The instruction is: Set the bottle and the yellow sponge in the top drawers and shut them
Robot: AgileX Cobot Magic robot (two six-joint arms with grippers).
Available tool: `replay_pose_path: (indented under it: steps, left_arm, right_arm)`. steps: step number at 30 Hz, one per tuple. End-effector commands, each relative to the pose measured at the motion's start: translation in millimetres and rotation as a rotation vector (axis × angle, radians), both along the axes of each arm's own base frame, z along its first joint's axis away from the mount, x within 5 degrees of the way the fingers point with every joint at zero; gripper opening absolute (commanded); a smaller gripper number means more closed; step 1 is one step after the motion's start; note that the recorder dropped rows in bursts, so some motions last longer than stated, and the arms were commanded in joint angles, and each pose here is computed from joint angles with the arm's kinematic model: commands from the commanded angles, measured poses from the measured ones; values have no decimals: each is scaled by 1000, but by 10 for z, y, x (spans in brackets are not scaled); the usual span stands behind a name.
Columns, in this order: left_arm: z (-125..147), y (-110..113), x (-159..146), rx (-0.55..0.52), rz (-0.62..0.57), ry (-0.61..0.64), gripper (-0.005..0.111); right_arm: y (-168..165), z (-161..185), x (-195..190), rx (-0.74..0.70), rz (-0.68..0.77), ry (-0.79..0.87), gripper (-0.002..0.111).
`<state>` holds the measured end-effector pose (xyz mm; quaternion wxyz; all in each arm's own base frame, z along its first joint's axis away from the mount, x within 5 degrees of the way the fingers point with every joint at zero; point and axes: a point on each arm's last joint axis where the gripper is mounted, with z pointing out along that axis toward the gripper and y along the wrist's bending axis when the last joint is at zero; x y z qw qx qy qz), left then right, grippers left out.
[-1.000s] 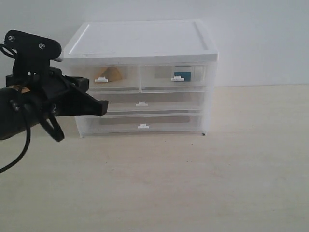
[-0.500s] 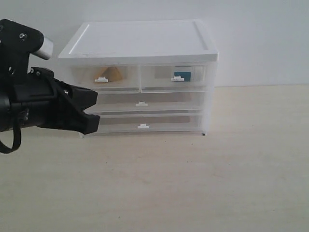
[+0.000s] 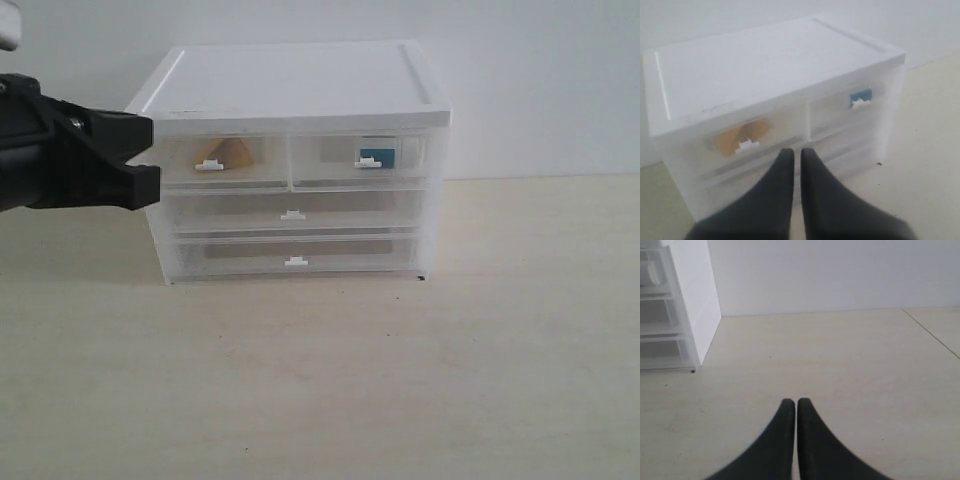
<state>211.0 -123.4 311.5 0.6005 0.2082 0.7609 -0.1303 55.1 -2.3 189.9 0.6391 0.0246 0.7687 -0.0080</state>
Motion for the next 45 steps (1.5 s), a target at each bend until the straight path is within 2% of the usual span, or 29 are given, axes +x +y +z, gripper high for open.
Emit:
replay_pose_path:
  steps: [1, 11, 16, 22, 33, 41, 45]
  left_arm:
    - [85, 159, -124, 28, 18, -83, 4]
    - [-42, 659, -640, 73, 85, -162, 4]
    - [-66, 832, -957, 67, 119, -177, 4]
    - [-186, 1014, -1246, 30, 216, -167, 4]
    - [-548, 1129, -1499, -18, 299, -215, 4]
    - [-789, 1151, -1613, -54, 304, -237, 4]
    - [-919, 1153, -1597, -34, 313, -182, 4]
  right_arm:
    - [1, -5, -1, -3, 3, -9, 0]
    - [1, -5, -1, -3, 3, -9, 0]
    - [1, -5, -1, -3, 3, -9, 0]
    - [1, -5, -1, -3, 3, -9, 0]
    - [1, -5, -1, -3, 3, -9, 0]
    - [1, -5, -1, -3, 3, -9, 0]
    - [1, -5, -1, -3, 3, -9, 0]
